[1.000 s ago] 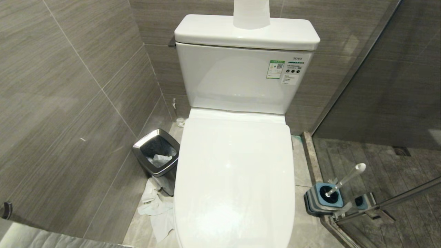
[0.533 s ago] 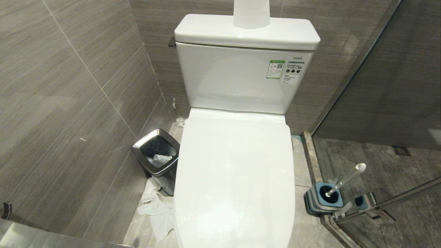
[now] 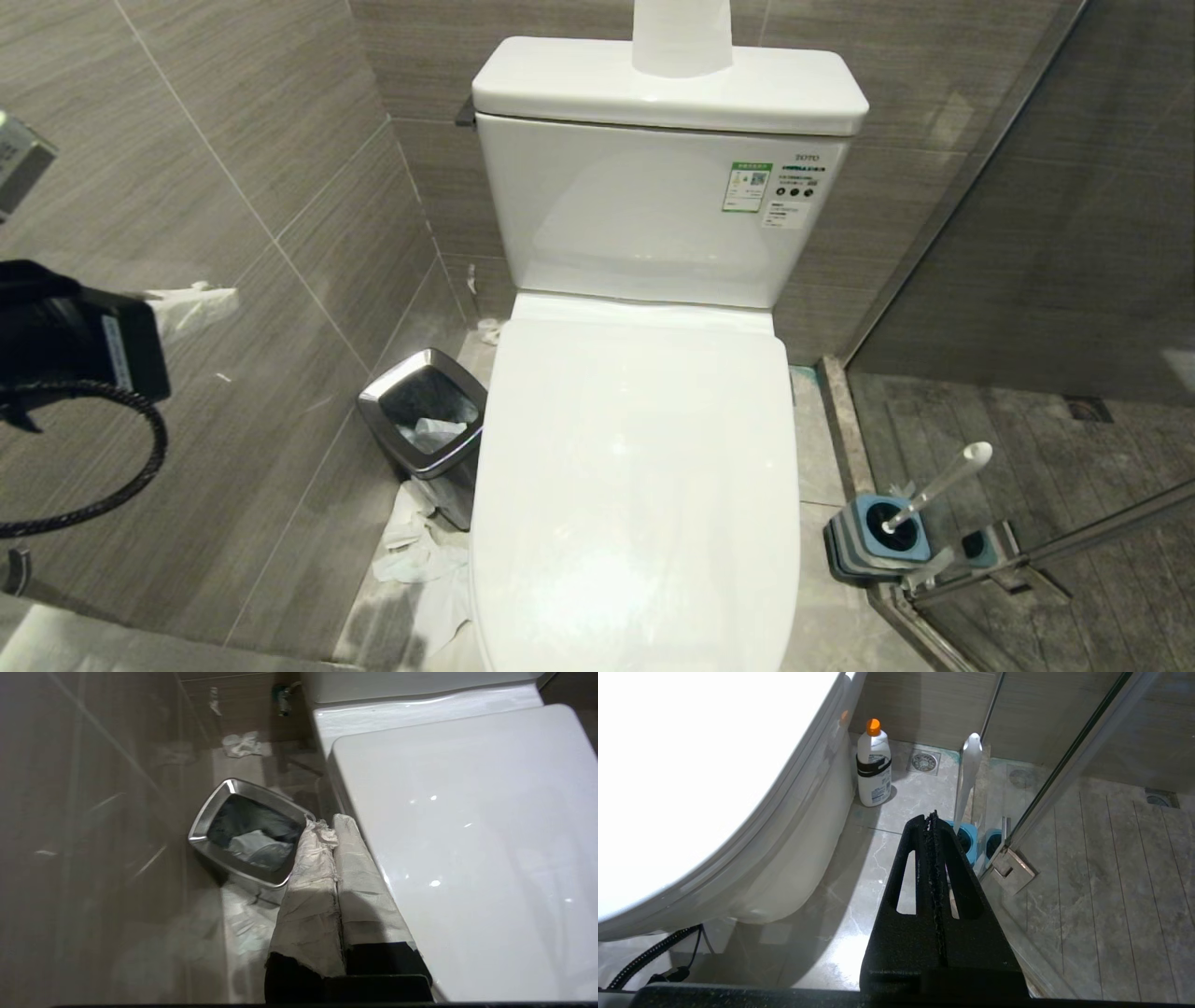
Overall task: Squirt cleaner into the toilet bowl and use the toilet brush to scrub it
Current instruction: Use the left hand to lift the toilet lid slightly
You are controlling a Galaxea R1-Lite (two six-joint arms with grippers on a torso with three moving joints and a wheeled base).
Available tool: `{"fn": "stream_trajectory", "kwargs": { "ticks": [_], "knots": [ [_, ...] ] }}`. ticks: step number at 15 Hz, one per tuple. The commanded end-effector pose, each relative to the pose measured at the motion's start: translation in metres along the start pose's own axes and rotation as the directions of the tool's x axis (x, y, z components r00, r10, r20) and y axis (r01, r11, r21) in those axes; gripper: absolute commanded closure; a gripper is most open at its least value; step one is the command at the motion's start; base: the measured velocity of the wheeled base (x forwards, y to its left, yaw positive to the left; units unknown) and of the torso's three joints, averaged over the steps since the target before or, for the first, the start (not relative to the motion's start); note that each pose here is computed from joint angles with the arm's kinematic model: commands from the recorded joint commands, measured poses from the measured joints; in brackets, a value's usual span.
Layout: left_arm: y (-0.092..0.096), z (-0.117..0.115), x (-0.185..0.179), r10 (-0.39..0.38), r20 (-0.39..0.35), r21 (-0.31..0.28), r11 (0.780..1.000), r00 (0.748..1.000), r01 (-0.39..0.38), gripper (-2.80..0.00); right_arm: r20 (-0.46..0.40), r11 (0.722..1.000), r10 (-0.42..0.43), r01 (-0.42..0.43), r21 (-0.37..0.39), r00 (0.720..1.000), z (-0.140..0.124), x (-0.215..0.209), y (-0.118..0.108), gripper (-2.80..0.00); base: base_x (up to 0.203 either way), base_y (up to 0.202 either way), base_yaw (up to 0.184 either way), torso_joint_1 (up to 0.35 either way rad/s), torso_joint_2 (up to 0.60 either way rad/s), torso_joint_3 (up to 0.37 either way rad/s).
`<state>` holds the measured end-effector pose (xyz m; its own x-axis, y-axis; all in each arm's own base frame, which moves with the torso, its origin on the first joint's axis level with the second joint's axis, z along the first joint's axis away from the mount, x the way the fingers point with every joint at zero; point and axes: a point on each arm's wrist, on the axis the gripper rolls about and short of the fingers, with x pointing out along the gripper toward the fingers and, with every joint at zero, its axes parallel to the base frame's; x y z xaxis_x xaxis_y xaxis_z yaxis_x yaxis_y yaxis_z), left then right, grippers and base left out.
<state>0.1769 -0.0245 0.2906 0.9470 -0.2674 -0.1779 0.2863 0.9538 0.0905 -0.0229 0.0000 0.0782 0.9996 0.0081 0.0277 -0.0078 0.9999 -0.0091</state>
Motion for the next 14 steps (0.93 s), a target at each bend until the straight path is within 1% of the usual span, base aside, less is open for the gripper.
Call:
{"fn": "stream_trajectory", "kwargs": {
  "ticks": [1,2,3,4,5,6,7,9,10,11,12,13,14],
  "knots": [
    [0.003,-0.013,0.05,-0.06,-0.073,-0.052,0.997,0.996,0.056,0.0,-0.011,1.0,0.003,-0.003,0.0,1.0,-0.003,0.001,0.0,0.0,0.0,0.0,0.0,0.0,0.0,0.0],
    [0.004,-0.012,0.064,-0.093,-0.069,-0.079,0.993,0.993,0.087,0.0,-0.011,1.0,0.001,-0.001,0.0,1.0,-0.003,0.001,0.0,0.0,0.0,0.0,0.0,0.0,0.0,0.0],
    [0.006,-0.009,0.077,-0.128,-0.06,-0.12,0.985,0.99,0.121,0.0,-0.011,1.0,0.001,-0.001,0.0,1.0,-0.003,0.001,0.0,0.0,0.0,0.0,0.0,0.0,0.0,0.0],
    [0.006,-0.006,0.087,-0.168,-0.051,-0.191,0.969,0.985,0.155,0.0,-0.011,1.0,0.001,-0.001,0.0,1.0,-0.003,0.001,0.0,0.0,0.0,0.0,0.0,0.0,0.0,0.0],
    [0.006,-0.004,0.093,-0.214,-0.041,-0.257,0.946,0.976,0.197,0.0,-0.011,1.0,0.001,-0.001,0.0,1.0,-0.003,0.001,0.0,0.0,0.0,0.0,0.0,0.0,0.0,0.0],
    [0.006,-0.004,0.098,-0.267,-0.037,-0.305,0.921,0.963,0.243,0.0,-0.011,1.0,0.001,-0.001,0.0,1.0,-0.003,0.001,0.0,0.0,0.0,0.0,0.0,0.0,0.0,0.0],
    [0.007,-0.007,0.103,-0.295,-0.045,-0.335,0.905,0.955,0.264,0.0,-0.011,1.0,0.001,-0.001,0.0,1.0,-0.003,0.001,0.0,0.0,0.0,0.0,0.0,0.0,0.0,0.0],
    [0.013,-0.018,0.117,-0.33,-0.067,-0.393,0.876,0.942,0.279,0.0,-0.011,1.0,0.001,-0.001,0.0,1.0,-0.003,0.001,0.0,0.0,0.0,0.0,0.0,0.0,0.0,0.0],
    [0.017,-0.021,0.122,-0.361,-0.062,-0.439,0.847,0.931,0.299,0.0,-0.011,1.0,0.001,-0.001,0.0,1.0,-0.003,0.001,0.0,0.0,0.0,0.0,0.0,0.0,0.0,0.0],
    [0.021,-0.025,0.127,-0.393,-0.054,-0.488,0.812,0.918,0.319,0.0,-0.011,1.0,0.001,-0.001,0.0,1.0,-0.003,0.001,0.0,0.0,0.0,0.0,0.0,0.0,0.0,0.0],
    [0.024,-0.029,0.132,-0.412,-0.049,-0.522,0.787,0.91,0.328,0.0,-0.011,1.0,0.001,-0.001,0.0,1.0,-0.003,0.001,0.0,0.0,0.0,0.0,0.0,0.0,0.0,0.0],
    [0.028,-0.033,0.139,-0.433,-0.04,-0.543,0.766,0.9,0.344,0.0,-0.011,1.0,0.001,-0.001,0.0,1.0,-0.003,0.001,0.0,0.0,0.0,0.0,0.0,0.0,0.0,0.0],
    [0.032,-0.039,0.145,-0.466,-0.026,-0.553,0.744,0.884,0.375,0.0,-0.011,1.0,0.001,-0.001,0.0,1.0,-0.003,0.001,0.0,0.0,0.0,0.0,0.0,0.0,0.0,0.0]
  ]
}}
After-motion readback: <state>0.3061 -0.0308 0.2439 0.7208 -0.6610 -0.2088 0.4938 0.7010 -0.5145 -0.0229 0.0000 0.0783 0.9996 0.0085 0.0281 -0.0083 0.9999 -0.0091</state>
